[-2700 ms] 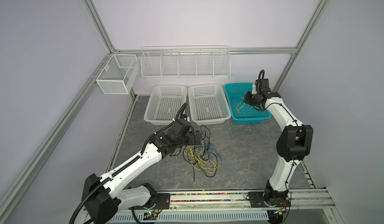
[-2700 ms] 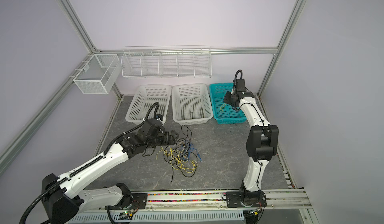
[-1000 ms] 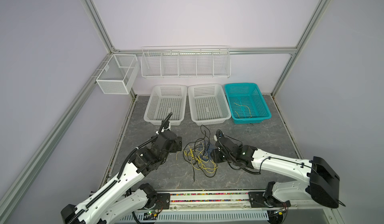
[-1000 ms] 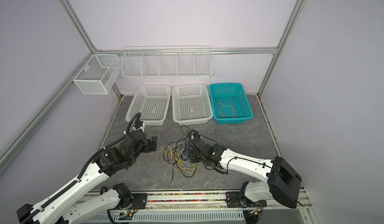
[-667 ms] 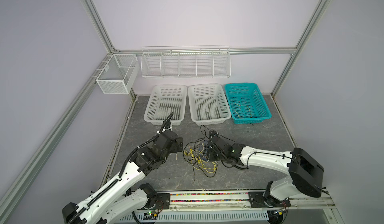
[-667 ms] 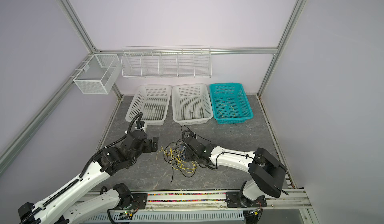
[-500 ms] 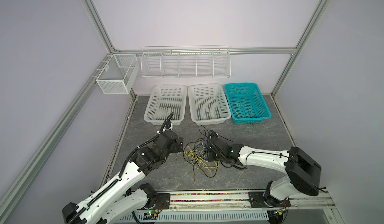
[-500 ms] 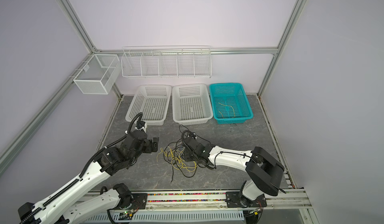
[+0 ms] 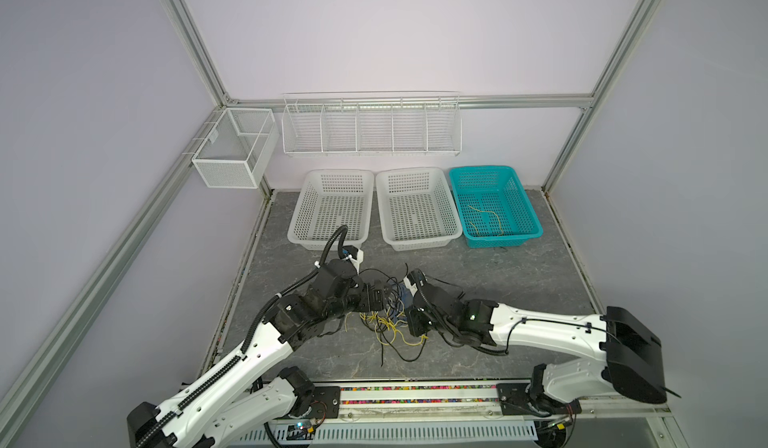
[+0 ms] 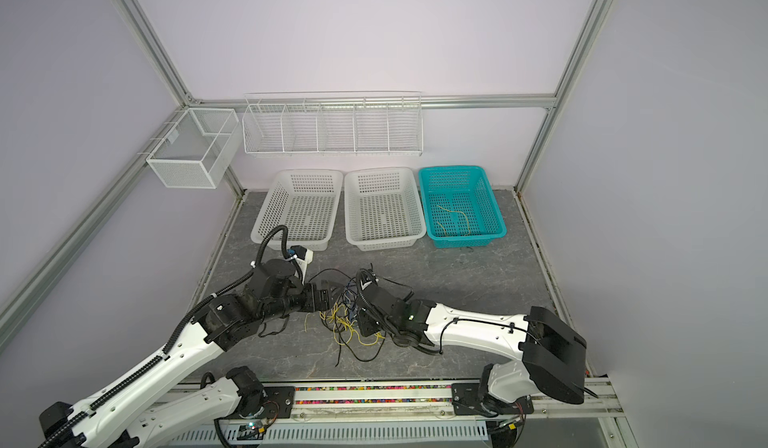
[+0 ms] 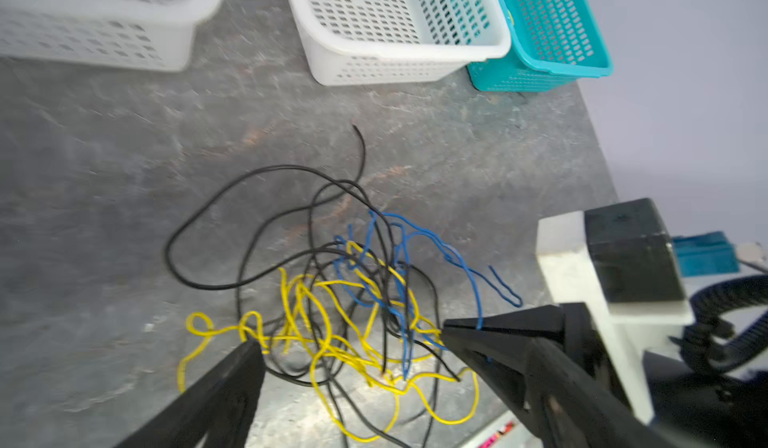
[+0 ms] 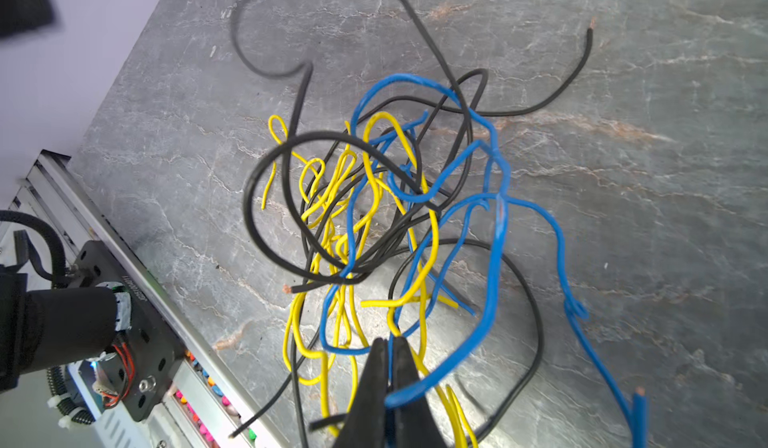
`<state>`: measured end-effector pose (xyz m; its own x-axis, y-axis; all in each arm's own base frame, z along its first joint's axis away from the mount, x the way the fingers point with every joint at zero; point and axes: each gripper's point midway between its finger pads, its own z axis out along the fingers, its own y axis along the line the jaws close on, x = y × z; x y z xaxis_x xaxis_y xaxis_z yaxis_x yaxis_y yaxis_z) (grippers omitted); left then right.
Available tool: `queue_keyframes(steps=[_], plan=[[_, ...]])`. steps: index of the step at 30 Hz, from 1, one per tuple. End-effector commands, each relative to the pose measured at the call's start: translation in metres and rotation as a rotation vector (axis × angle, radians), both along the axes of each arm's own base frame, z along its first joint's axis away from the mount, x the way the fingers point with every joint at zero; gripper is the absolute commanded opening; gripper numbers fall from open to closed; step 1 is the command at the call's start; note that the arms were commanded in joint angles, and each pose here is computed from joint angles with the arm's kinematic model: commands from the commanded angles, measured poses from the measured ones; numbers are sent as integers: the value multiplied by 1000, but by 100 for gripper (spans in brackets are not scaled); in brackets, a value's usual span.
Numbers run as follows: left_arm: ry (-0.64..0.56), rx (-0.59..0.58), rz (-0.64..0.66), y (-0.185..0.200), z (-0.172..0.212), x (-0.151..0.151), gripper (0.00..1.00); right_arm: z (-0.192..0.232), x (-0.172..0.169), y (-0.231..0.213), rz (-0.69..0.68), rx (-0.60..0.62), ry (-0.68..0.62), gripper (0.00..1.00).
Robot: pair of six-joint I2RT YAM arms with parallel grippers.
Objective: Untangle the cables
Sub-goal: 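Move the right gripper back to the wire bundle beside the left gripper, then grasp a blue wire in the bundle with the right gripper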
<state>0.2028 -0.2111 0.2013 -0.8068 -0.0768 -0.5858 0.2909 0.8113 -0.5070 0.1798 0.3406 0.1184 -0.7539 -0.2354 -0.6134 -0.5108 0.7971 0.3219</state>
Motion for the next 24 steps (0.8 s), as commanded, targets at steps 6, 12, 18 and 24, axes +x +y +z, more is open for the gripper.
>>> queue_keyframes(steps=[6, 12, 18, 24], plan=[[188, -355, -30, -32, -24, -35, 95, 34, 2, 8, 35, 121, -107, 6], [202, -323, -15, -32, -41, -38, 90, 47, -9, 16, 116, 172, -121, 7], [183, -319, -14, -35, -40, -35, 74, 46, -26, 30, 194, 161, -126, 7], [199, -286, -12, -32, -54, -37, 43, 48, -33, 28, 200, 136, -158, 7]])
